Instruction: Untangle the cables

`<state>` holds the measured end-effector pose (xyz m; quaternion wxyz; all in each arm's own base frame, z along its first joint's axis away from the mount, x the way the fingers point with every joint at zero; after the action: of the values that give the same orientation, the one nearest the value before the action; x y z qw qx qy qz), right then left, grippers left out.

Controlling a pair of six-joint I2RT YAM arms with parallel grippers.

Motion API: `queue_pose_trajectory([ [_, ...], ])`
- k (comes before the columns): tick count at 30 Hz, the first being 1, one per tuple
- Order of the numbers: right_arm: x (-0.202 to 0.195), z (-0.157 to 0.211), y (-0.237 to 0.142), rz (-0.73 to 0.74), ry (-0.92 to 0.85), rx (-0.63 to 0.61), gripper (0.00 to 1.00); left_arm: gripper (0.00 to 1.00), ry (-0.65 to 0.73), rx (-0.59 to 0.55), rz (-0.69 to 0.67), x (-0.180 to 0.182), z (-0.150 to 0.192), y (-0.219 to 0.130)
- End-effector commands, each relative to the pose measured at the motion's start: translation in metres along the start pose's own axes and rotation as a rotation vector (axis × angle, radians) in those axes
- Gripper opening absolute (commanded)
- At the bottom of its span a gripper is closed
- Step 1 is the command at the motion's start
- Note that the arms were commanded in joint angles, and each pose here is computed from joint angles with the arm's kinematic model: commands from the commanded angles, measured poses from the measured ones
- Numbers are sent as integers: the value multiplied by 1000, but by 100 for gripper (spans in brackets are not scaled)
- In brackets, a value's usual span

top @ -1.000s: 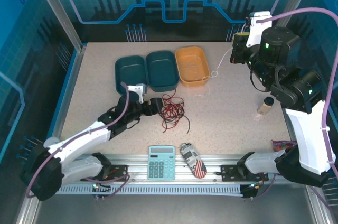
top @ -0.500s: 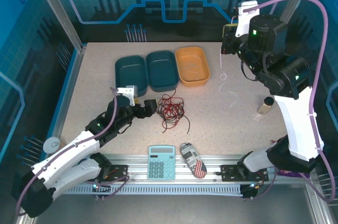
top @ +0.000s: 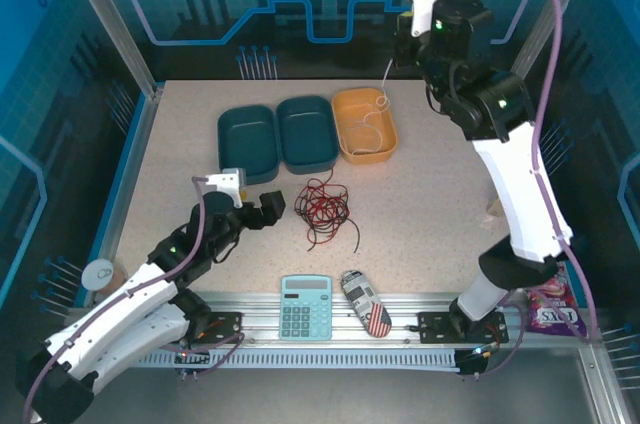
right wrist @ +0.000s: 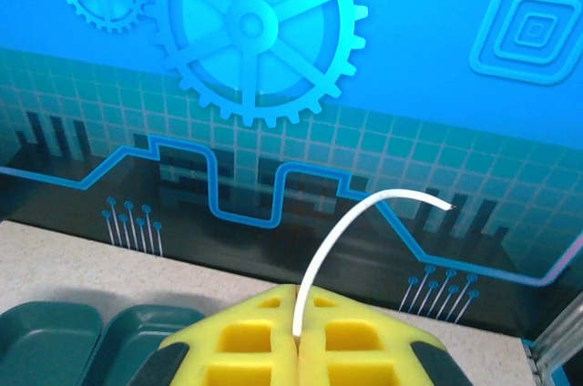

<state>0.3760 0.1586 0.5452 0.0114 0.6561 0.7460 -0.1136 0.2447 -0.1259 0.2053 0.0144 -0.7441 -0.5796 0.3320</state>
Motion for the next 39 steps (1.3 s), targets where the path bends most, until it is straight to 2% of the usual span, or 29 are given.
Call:
queue_pose_trajectory([
  [1, -3, -22, 15, 13, -10, -84, 0, 99, -5, -16, -65, 16, 4, -2],
  [11, -14, -23, 72, 62, 25, -126, 0, 99, -14, -9, -79, 21, 8, -2],
  [20, -16, -20, 101, 83, 37, -159, 0, 99, -28, 8, -81, 24, 15, 1],
  [30, -2, 6, 140, 87, -16, -113, 0, 99, -48, 21, -70, 26, 23, 4],
  [39, -5, 25, 166, 137, -58, -76, 0, 99, -51, 25, -68, 26, 25, 4],
])
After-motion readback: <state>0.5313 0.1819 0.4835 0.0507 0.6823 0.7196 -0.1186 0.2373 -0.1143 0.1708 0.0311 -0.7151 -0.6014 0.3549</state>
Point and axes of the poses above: each hand's point on the last joint's axis, 136 mm out from that joint toward the fingers, its own y axis out along the fingers, its own x axis along the line the jaws close on, z = x × y, the point moved 2 cm from there along -y, back along the fingers, and after that the axes turned 3 degrees about -y, right-handed, at the moved point
